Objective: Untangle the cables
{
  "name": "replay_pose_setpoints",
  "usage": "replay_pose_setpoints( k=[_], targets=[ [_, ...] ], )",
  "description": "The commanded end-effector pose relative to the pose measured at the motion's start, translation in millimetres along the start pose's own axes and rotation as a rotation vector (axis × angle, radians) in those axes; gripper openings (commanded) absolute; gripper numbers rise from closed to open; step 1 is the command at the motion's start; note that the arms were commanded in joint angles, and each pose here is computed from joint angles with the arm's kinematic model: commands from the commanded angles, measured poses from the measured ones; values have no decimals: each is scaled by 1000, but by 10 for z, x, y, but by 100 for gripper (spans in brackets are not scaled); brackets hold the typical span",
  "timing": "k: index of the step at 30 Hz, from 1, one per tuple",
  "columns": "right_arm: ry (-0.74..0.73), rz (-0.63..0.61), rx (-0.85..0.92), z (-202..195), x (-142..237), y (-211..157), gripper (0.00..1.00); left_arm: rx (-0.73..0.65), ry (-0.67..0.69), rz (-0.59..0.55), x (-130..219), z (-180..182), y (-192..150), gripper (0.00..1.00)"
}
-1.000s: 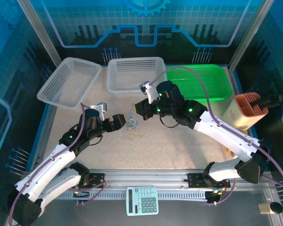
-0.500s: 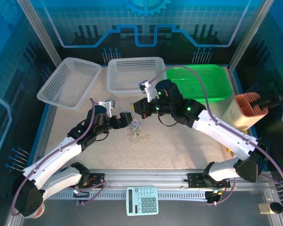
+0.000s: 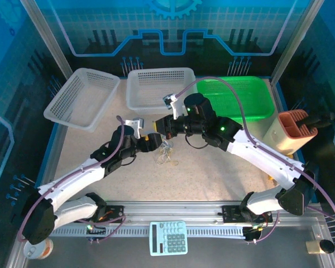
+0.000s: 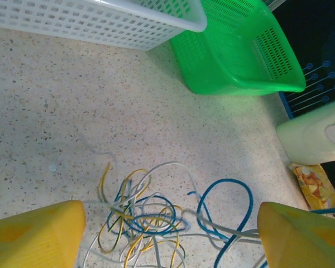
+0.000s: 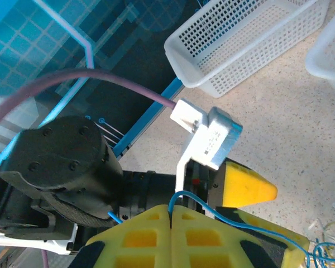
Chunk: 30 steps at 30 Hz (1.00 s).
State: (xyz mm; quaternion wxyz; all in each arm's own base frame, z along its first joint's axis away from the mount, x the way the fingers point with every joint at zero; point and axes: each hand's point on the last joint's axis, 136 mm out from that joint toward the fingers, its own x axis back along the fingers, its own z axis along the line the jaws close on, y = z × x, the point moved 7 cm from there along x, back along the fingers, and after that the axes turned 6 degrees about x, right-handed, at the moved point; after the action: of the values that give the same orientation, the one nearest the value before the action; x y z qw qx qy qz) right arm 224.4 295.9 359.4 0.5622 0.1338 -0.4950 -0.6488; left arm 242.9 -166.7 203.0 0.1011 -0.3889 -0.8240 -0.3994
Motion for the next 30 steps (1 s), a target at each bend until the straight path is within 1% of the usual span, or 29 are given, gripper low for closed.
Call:
replay_pose_setpoints(
  k=[1, 4, 8, 15, 20, 23, 27, 30],
  targets=[
    [44, -103, 20, 140, 166, 317, 0, -22, 13, -17, -34, 90, -80, 81],
    [46, -145, 32, 179, 253, 433, 0, -18, 39, -6, -38, 199, -171, 81],
    [37, -187, 16, 128, 322, 512, 0, -16, 66, 5, 10, 300, -261, 81],
    [22, -196, -17, -1, 348, 473, 0, -51, 76, -45, 296, 305, -248, 84],
    [33, -168, -32, -32, 300, 417, 0, -72, 13, -118, 548, 140, -113, 87],
    [38, -155, -38, -46, 267, 392, 0, -127, -34, -140, 611, 0, -20, 89],
    [51, -148, -48, -45, 230, 388, 0, -201, -65, -117, 537, -135, 62, 90],
    [58, -144, -55, -43, 200, 387, 0, -229, -85, -102, 397, -197, 108, 90]
  ],
)
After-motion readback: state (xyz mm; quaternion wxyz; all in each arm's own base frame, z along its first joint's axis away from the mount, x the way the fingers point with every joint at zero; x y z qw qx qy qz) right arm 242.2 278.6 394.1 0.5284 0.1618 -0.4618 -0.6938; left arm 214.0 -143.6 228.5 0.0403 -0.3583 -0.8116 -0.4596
